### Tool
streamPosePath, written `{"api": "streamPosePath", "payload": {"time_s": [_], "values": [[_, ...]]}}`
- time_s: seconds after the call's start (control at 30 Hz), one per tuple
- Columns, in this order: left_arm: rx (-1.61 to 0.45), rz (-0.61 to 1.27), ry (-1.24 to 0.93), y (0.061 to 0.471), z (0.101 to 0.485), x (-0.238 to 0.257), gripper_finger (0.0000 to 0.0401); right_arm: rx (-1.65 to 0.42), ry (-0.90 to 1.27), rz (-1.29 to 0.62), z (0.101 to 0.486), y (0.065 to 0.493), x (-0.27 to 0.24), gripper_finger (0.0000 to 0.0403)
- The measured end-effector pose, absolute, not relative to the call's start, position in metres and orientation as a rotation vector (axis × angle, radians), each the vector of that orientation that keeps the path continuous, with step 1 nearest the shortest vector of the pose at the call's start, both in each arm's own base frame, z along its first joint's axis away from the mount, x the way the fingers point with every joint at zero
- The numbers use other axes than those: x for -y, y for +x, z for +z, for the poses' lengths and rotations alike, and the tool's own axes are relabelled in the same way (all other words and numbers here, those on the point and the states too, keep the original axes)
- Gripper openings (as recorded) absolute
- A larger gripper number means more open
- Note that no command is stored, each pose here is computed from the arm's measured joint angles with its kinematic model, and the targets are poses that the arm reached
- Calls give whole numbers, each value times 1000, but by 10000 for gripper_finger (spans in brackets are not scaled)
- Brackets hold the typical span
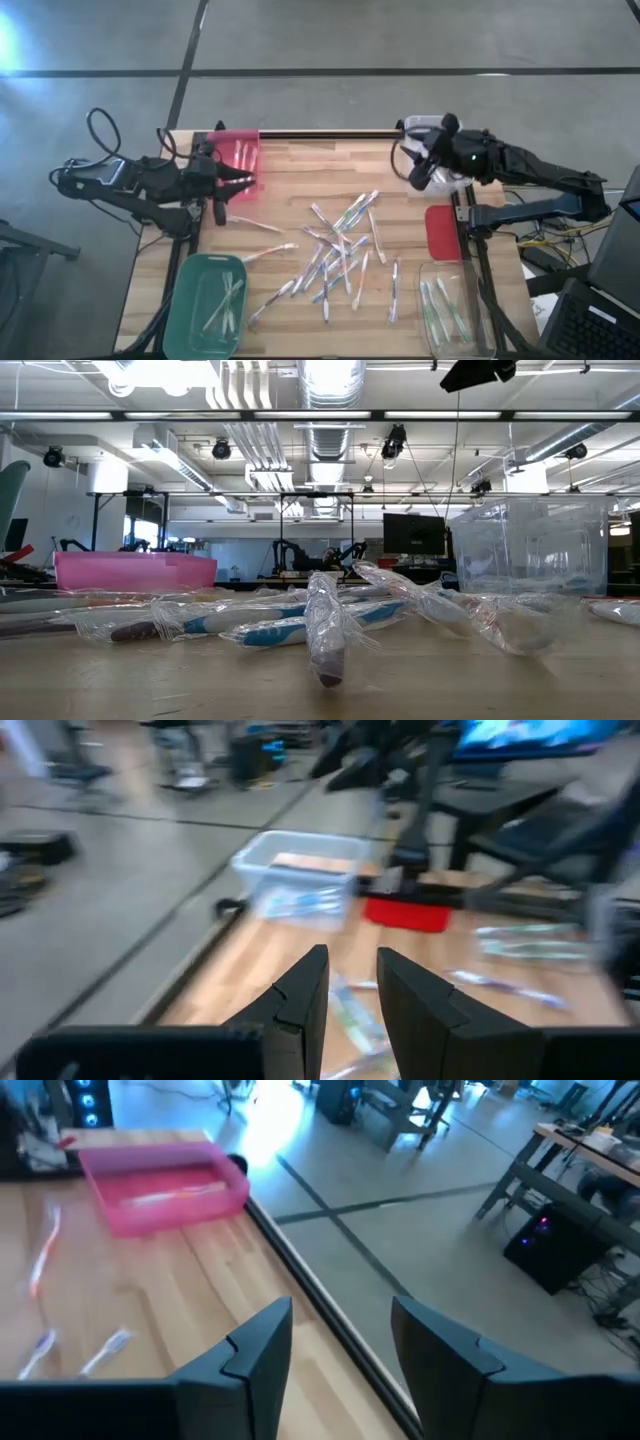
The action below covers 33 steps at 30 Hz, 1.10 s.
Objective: Pick & Place Toothbrushes
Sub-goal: Put the green toothbrush into the green bin
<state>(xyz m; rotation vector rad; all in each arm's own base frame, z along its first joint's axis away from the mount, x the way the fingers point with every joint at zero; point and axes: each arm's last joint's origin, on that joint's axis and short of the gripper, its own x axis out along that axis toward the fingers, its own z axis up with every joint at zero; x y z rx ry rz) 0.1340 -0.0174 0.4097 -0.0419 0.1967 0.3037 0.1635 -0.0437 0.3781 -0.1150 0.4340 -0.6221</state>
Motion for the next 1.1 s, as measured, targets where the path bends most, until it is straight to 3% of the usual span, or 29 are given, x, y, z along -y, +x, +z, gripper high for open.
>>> {"api": "streamPosePath", "payload": {"time_s": [0.2,0.47,1.1], "values": [[-215,445,-7,127,398,12,94,-448,-92,-656,386,162,62,194],[-226,440,71,126,398,12,94,-544,-38,-605,376,170,75,213],[-217,448,13,122,398,11,94,-624,-62,-583,367,183,82,241]]}}
